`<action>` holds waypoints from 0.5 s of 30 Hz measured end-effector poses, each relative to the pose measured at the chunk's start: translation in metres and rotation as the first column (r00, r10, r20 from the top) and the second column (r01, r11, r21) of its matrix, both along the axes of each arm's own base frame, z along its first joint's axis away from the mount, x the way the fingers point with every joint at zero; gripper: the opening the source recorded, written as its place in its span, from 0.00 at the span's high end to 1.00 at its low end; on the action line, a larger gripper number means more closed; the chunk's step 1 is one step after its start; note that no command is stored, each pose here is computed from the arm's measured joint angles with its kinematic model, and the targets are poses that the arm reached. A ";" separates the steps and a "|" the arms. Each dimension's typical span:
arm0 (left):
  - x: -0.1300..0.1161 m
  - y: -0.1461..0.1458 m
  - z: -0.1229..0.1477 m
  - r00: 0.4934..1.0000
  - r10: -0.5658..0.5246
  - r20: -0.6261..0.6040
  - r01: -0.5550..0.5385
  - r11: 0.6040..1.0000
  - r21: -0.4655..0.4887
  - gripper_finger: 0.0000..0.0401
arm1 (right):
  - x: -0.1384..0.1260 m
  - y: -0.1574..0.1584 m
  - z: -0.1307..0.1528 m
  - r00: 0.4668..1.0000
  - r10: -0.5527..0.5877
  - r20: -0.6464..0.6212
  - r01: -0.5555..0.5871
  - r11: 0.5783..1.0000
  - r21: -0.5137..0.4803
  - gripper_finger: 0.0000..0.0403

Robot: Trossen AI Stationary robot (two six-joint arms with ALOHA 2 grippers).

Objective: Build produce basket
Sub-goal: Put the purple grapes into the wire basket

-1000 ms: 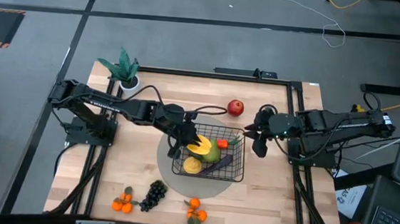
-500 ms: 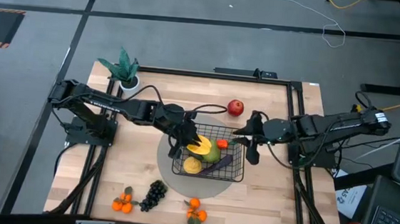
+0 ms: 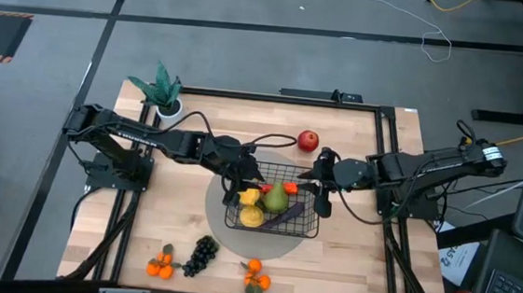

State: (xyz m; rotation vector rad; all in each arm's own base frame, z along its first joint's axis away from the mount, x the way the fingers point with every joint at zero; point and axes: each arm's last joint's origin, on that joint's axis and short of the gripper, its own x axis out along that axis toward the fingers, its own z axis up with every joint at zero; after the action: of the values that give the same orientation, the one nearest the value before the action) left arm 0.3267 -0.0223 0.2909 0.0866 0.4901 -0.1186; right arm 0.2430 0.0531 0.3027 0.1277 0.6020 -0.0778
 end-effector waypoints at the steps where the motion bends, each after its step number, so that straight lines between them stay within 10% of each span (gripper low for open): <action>1: 0.000 0.000 0.000 1.000 0.000 0.000 0.000 1.000 0.000 0.76 | 0.000 0.000 0.000 1.000 0.000 0.000 0.000 1.000 0.001 0.72; 15: -0.048 -0.011 0.018 0.979 -0.062 -0.192 0.014 0.970 -0.243 0.77 | -0.001 0.003 -0.001 0.997 0.078 -0.019 -0.076 0.995 0.062 0.72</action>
State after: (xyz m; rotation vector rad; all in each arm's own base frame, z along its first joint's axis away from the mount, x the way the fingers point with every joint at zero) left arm 0.2790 -0.0334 0.3093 -0.1552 0.6705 -0.2249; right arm 0.2423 0.0558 0.3017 0.1626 0.6306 0.0138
